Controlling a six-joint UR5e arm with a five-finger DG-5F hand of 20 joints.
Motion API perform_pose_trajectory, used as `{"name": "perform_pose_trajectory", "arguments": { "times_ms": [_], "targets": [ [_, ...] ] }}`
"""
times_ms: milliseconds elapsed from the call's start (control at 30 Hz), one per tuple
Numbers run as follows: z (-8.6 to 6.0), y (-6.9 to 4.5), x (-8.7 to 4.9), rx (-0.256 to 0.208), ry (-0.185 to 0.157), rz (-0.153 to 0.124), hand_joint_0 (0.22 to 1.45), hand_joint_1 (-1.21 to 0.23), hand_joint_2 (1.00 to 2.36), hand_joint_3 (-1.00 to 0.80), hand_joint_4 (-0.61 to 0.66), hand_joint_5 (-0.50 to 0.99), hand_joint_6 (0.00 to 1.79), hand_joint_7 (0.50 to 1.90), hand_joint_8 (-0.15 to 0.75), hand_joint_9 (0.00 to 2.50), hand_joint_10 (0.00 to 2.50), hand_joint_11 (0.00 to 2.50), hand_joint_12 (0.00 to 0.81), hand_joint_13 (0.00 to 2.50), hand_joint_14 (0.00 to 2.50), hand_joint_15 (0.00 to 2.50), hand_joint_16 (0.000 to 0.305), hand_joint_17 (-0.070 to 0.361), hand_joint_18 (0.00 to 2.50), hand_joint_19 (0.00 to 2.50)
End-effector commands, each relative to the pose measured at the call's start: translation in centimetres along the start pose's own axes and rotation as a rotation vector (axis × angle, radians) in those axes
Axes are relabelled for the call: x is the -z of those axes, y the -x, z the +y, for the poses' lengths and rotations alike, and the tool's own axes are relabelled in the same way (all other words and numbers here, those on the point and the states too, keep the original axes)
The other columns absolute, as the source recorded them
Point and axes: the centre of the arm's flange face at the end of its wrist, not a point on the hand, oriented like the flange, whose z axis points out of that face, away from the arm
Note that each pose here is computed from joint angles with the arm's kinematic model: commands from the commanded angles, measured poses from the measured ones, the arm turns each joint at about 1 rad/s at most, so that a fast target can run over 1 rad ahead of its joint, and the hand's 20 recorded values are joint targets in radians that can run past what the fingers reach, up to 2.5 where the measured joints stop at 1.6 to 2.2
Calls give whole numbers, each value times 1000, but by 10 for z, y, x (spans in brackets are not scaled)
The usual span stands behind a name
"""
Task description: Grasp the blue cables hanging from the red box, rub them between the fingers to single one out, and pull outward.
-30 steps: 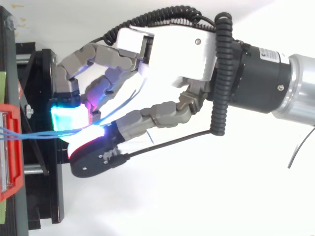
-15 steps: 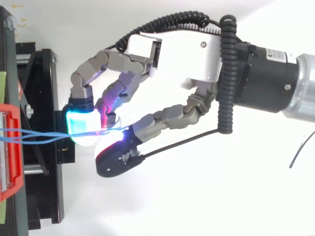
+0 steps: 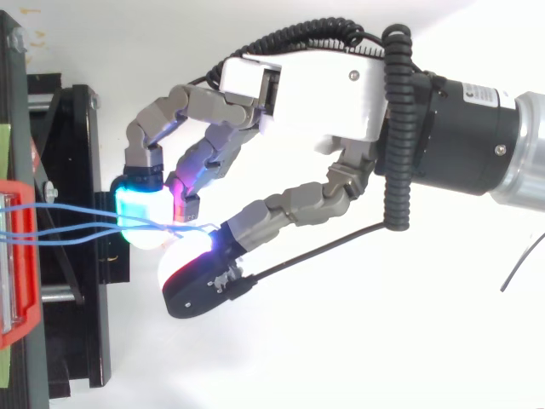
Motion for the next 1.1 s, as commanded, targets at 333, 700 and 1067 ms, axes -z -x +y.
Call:
{"name": "perform_pose_trajectory", "arguments": {
  "times_ms": [333, 700, 1067],
  "targets": [
    [-1, 0, 0, 0, -2, 2, 604, -642, 1007, -415, 74, -164, 852, 937, 297, 974, 20, 637, 379, 819, 16, 417, 51, 115, 783, 523],
    [-4, -2, 5, 13, -36, 34, 658, -811, 1017, -177, 0, -171, 905, 981, 299, 966, 23, 653, 375, 798, 16, 395, 51, 116, 790, 502],
    [1, 1, 8, 16, -45, 36, 825, -916, 1012, -329, -150, -171, 909, 1377, 284, 979, 21, 633, 374, 777, 15, 379, 49, 110, 732, 521]
  ]
}}
